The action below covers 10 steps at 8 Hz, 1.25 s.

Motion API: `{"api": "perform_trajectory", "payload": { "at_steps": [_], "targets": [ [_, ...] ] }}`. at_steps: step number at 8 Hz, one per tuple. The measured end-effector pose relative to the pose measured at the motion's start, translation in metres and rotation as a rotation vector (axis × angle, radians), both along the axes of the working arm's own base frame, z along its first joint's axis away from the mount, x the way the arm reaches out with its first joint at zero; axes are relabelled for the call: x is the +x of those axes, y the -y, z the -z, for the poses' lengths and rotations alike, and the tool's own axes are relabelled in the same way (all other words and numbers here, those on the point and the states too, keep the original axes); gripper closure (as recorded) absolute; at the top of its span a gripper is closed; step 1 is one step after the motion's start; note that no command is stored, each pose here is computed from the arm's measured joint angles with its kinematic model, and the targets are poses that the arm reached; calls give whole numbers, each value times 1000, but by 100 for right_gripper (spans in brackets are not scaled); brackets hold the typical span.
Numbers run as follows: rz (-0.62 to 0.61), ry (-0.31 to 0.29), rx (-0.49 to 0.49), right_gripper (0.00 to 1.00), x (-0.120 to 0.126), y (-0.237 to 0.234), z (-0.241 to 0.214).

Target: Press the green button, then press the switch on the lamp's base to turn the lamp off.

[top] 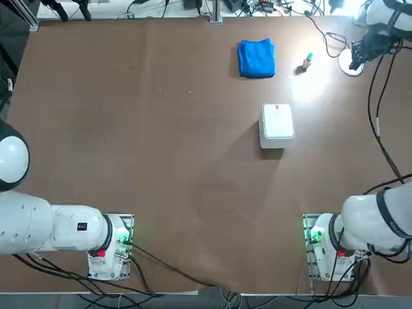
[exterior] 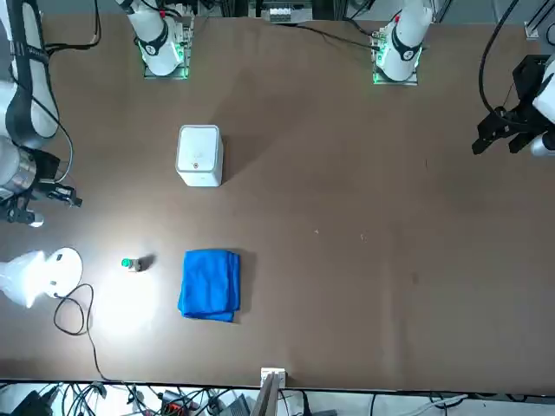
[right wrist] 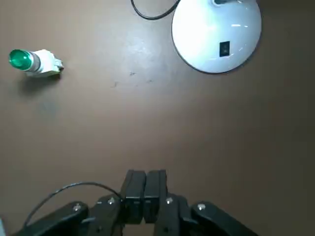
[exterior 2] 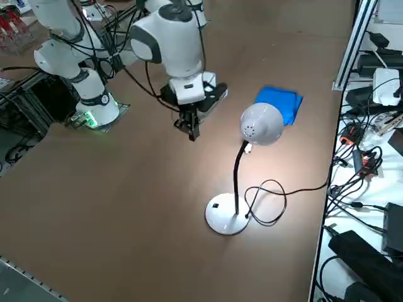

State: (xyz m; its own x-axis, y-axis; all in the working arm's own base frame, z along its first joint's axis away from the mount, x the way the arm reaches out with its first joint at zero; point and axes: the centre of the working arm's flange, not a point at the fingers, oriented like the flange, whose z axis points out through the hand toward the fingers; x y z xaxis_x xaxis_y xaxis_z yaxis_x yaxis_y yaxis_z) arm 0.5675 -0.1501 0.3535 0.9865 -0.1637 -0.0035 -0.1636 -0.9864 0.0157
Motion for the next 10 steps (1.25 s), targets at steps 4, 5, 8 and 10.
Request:
{"api": "perform_trajectory", "payload": {
  "at_steps": [4,5,8,10],
  "targets": [
    [106,126,-38,99,-22,77,55],
    [117,178,-55,99,-19,87,70],
    [123,324,-108,99,-7,105,93],
    [116,365,-117,99,9,107,91]
  ]
}}
